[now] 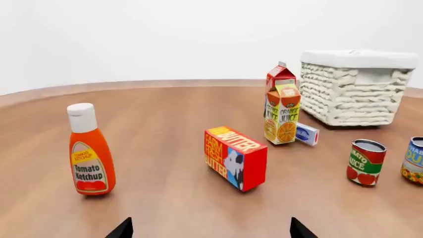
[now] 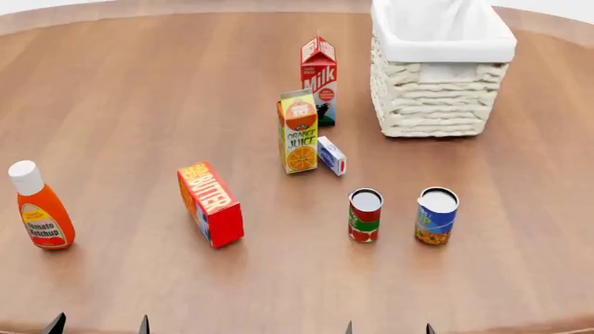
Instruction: Pick up the tomato sauce, and put it in the basket.
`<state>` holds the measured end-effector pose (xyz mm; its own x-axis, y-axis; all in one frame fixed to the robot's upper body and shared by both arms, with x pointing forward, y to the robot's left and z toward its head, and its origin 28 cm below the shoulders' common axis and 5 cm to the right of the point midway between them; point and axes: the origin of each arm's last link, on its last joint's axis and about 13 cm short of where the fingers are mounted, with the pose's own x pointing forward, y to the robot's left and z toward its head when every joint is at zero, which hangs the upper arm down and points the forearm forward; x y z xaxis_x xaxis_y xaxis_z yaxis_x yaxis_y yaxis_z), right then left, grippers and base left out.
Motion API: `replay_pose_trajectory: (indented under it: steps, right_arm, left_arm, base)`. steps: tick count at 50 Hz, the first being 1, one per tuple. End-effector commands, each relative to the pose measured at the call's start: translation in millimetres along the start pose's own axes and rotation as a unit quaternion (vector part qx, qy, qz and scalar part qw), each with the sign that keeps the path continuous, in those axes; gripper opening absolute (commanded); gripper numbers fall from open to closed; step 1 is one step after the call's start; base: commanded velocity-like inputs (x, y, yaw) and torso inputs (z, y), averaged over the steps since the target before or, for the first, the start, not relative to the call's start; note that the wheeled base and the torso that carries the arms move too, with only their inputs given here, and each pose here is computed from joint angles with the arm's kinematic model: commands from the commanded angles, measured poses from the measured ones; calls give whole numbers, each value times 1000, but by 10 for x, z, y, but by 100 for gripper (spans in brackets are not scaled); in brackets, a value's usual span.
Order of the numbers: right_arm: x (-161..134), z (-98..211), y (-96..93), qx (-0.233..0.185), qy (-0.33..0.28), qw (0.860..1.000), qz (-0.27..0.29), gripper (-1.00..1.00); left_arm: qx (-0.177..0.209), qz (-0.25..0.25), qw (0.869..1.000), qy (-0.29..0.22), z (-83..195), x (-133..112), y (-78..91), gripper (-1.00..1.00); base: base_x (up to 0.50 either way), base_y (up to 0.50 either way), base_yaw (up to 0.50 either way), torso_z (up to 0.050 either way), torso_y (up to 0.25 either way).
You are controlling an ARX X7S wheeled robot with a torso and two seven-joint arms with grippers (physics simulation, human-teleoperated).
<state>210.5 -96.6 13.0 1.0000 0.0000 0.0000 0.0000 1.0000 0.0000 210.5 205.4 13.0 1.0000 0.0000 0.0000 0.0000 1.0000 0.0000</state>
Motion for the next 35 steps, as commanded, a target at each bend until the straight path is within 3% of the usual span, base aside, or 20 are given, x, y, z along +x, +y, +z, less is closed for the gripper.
replay_pose_trajectory:
  steps: [1, 7, 11, 17, 18, 35]
  right_arm:
    - [4, -5, 11, -6, 4, 1000, 0, 100]
    - [6, -12, 8, -3, 5, 1000, -1, 100]
    - [-6, 4, 9, -1, 4, 1000, -3, 100]
    - [-36, 15, 13, -3, 5, 1000, -10, 100]
    - [-53, 44, 25, -12, 8, 1000, -9, 100]
    - [-223, 838, 115, -38, -96, 995, 3, 100]
  left_arm:
    - [0, 0, 1000, -2, -4, 6, 1, 100]
    - [28, 21, 999, 2, -24, 23, 3, 100]
    - [8, 18, 1000, -1, 1, 25, 27, 100]
    - [10, 33, 999, -6, 32, 11, 81, 100]
    - [43, 45, 998, -24, 65, -6, 106, 100]
    - [-5, 42, 993, -111, 825, -207, 134, 100]
  base:
    - [0, 0, 0, 0, 0]
    - [0, 0, 0, 0, 0]
    - [0, 0, 0, 0, 0]
    - [0, 0, 0, 0, 0]
    - [0, 0, 0, 0, 0]
    - [0, 0, 0, 0, 0]
